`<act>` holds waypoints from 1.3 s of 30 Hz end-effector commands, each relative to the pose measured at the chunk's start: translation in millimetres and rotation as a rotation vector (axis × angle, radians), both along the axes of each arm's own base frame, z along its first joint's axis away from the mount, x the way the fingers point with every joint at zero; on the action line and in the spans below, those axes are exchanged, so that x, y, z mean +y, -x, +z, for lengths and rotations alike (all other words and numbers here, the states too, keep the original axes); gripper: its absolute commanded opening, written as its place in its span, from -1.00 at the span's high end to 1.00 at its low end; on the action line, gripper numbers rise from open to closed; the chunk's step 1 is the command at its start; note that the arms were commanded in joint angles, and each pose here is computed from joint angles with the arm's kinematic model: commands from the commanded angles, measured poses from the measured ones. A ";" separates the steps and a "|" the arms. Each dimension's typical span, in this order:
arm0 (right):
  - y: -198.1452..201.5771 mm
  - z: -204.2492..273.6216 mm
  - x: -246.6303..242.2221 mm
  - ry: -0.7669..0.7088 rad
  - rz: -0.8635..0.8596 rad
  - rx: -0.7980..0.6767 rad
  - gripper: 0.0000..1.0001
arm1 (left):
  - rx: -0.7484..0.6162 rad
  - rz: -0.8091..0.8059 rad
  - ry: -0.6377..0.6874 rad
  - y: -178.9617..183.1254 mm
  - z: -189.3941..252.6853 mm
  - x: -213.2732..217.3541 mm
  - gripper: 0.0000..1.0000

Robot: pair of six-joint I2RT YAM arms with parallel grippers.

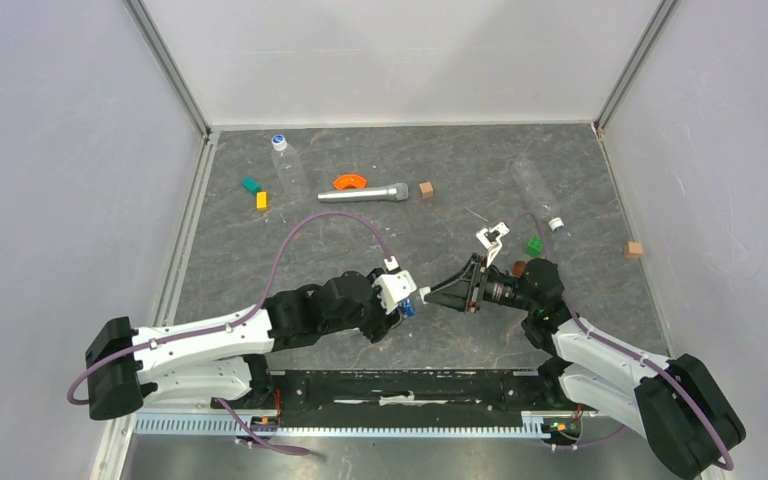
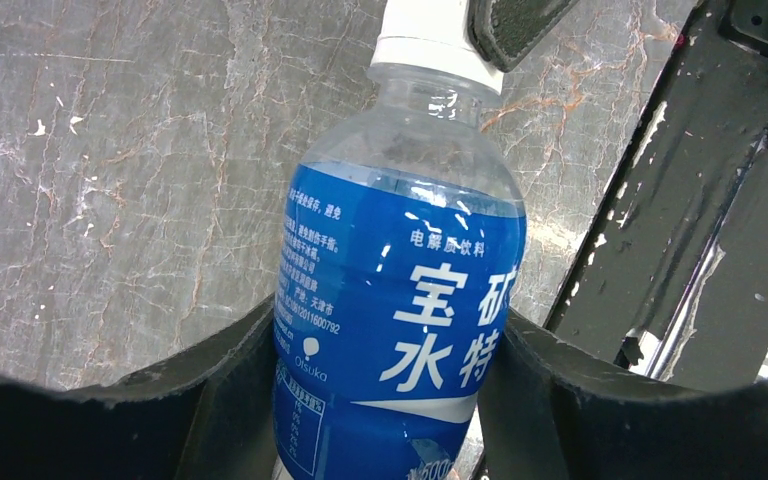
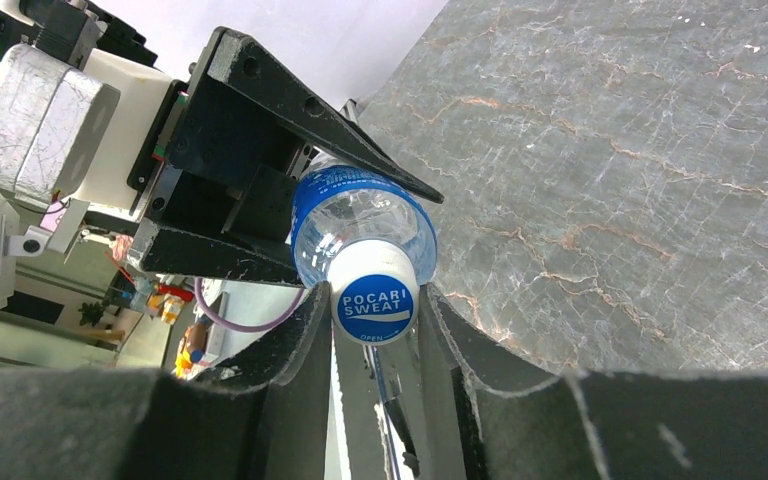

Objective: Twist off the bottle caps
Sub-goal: Unscrew the bottle cap from the plastic bottle.

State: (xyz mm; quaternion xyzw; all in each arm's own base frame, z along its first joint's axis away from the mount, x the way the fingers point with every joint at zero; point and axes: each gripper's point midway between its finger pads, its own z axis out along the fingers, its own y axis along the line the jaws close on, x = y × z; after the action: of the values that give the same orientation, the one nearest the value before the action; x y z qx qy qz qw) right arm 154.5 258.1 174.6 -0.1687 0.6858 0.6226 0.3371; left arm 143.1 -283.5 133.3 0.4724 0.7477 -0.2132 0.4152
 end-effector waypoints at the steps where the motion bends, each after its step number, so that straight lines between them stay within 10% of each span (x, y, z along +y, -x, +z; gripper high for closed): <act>1: 6.9 10.0 0.6 -0.022 0.035 -0.073 0.67 | -0.051 0.007 0.014 -8.2 8.9 -1.4 0.41; 11: 5.6 12.3 -2.4 0.028 0.043 -0.071 -0.58 | -0.124 -0.169 0.002 6.9 5.3 0.4 0.80; 39: 12.9 -8.2 2.8 0.043 0.115 0.063 -0.13 | -0.234 -0.181 -0.004 -8.2 11.3 -7.6 0.83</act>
State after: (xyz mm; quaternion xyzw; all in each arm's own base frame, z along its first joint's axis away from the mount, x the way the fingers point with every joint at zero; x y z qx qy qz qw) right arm 145.7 259.3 162.5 -0.1800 0.7121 0.6215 0.2726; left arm 143.6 -280.7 121.1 0.5710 0.6721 -0.1821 0.4348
